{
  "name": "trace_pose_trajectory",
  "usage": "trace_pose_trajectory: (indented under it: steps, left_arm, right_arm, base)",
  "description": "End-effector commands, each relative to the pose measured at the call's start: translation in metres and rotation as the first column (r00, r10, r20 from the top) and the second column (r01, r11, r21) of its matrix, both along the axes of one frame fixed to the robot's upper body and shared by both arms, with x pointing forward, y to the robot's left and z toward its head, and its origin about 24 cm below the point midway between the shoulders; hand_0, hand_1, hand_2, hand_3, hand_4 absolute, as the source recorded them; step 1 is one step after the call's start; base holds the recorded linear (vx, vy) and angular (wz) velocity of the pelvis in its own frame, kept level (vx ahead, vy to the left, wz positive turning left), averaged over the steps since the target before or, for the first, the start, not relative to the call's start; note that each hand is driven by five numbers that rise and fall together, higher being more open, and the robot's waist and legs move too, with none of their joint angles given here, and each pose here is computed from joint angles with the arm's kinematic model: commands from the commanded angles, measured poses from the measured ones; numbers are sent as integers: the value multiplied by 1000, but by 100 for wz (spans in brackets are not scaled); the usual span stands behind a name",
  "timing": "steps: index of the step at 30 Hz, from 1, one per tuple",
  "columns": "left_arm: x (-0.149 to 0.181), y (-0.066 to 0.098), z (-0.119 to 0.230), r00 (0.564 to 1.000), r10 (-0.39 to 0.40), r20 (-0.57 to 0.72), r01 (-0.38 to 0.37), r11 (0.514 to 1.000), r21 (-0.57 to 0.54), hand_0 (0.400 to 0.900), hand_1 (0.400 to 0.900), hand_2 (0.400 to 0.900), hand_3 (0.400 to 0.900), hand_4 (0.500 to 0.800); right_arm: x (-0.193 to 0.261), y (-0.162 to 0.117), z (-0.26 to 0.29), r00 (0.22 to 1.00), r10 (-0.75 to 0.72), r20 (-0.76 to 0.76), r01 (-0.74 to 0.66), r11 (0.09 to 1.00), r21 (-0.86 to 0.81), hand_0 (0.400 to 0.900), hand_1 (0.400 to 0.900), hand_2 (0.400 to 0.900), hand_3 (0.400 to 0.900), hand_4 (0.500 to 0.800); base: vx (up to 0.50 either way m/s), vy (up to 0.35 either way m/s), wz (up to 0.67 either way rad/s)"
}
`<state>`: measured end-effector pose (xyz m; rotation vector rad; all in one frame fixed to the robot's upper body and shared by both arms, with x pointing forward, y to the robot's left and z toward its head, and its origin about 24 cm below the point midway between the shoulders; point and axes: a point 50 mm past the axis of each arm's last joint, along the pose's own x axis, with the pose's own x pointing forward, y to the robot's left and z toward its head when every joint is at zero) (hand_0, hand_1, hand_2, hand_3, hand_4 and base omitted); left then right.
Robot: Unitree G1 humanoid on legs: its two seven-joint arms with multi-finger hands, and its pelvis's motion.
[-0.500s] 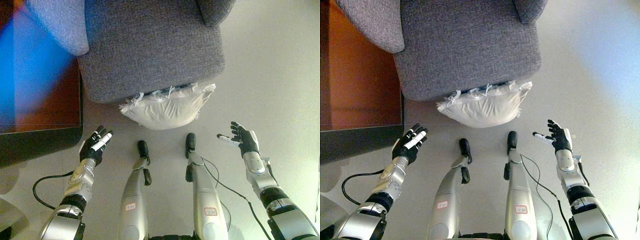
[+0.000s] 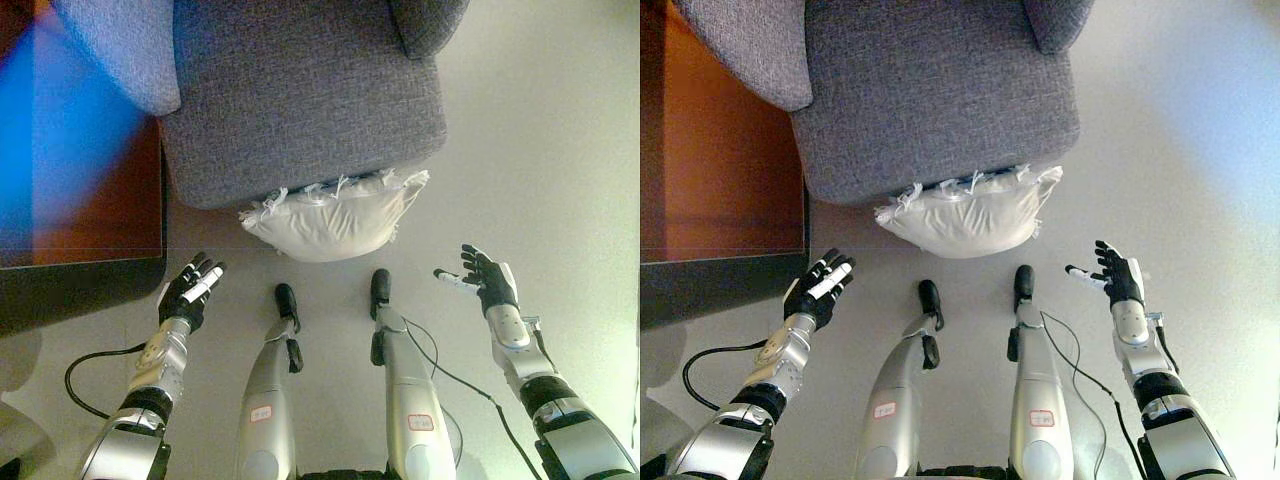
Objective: Pick up the pillow and put it on the sofa.
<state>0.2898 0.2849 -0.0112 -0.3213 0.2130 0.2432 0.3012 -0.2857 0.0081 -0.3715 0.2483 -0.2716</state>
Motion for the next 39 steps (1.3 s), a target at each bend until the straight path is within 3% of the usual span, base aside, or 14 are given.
trace_pose_trajectory:
  steps: [1, 13, 31, 39]
  left_arm:
    - [-8, 44, 21, 989, 131, 69, -134, 990, 50, 900, 900, 900, 900, 800]
    - [-1, 37, 24, 995, 88, 55, -93, 990, 104, 900, 900, 900, 900, 800]
    - [48, 37, 86, 986, 132, 104, -151, 967, 203, 900, 900, 900, 900, 800]
    - [68, 27, 115, 987, 63, 148, -97, 967, 235, 900, 900, 900, 900, 800]
  right_arm:
    - [-1, -12, 13, 997, -19, 77, 20, 1000, -9, 900, 900, 900, 900, 800]
    - [-1, -8, 12, 997, -8, 83, 9, 1000, -7, 900, 900, 900, 900, 800]
    - [2, 31, 21, 985, 99, 144, -106, 994, 38, 900, 900, 900, 900, 800]
    - [-9, 40, 13, 983, 125, 132, -133, 990, 55, 900, 900, 900, 900, 800]
  base:
    - [0, 0, 0]
    - [23, -6, 0]
    - [41, -61, -5]
    - [37, -64, -6]
